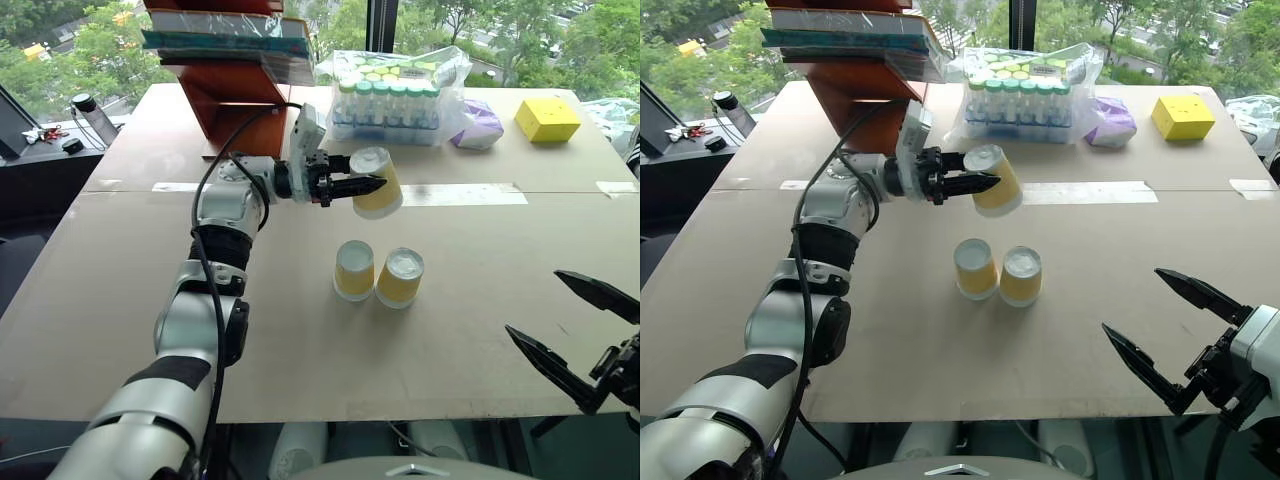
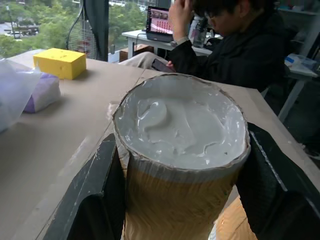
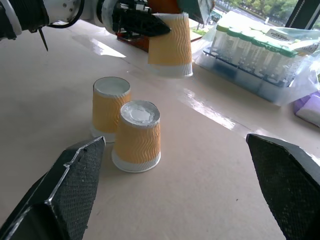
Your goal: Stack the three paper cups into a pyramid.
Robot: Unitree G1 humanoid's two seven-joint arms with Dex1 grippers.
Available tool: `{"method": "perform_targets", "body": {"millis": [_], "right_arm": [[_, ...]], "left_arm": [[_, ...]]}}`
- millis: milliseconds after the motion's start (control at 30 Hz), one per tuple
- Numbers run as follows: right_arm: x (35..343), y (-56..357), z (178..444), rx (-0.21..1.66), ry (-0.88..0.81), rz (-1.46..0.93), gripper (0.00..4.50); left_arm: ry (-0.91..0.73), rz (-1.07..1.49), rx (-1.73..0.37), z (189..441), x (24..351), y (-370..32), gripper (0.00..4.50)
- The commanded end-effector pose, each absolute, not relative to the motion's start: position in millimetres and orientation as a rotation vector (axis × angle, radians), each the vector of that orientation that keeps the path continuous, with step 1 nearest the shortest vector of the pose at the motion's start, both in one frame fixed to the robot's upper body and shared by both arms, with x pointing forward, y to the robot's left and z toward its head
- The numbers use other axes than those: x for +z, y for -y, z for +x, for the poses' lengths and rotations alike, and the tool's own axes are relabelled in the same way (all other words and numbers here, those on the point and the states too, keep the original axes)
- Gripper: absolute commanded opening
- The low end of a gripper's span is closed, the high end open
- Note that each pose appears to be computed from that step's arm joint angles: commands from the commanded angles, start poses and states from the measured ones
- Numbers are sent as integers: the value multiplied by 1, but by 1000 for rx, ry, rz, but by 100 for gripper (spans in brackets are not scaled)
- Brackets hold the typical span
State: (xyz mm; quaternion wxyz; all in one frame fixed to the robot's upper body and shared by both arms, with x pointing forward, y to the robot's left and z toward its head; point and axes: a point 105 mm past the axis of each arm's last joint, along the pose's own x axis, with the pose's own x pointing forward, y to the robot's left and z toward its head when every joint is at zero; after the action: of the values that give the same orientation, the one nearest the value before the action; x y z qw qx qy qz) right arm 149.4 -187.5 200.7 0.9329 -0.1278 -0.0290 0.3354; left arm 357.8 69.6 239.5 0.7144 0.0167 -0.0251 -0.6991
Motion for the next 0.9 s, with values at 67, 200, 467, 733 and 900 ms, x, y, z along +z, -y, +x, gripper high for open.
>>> {"method": "perform_targets", "body": {"millis": [67, 200, 467, 733, 900], "right_arm": [[207, 186, 147, 720, 82, -282, 450], [202, 187, 146, 726, 63, -275, 450], [199, 187, 148, 712, 63, -265, 450], [199, 187, 150, 708, 67, -268, 450], [198, 186, 150, 708, 65, -263, 450]], "left_arm": [[41, 52, -1713, 318, 254, -66, 232], [42, 111, -1725, 305, 246, -57, 232], [5, 201, -1680, 304, 227, -50, 232], [-34, 247, -1670, 307, 215, -51, 416], [22, 228, -1638, 310, 227, -57, 446]]}}
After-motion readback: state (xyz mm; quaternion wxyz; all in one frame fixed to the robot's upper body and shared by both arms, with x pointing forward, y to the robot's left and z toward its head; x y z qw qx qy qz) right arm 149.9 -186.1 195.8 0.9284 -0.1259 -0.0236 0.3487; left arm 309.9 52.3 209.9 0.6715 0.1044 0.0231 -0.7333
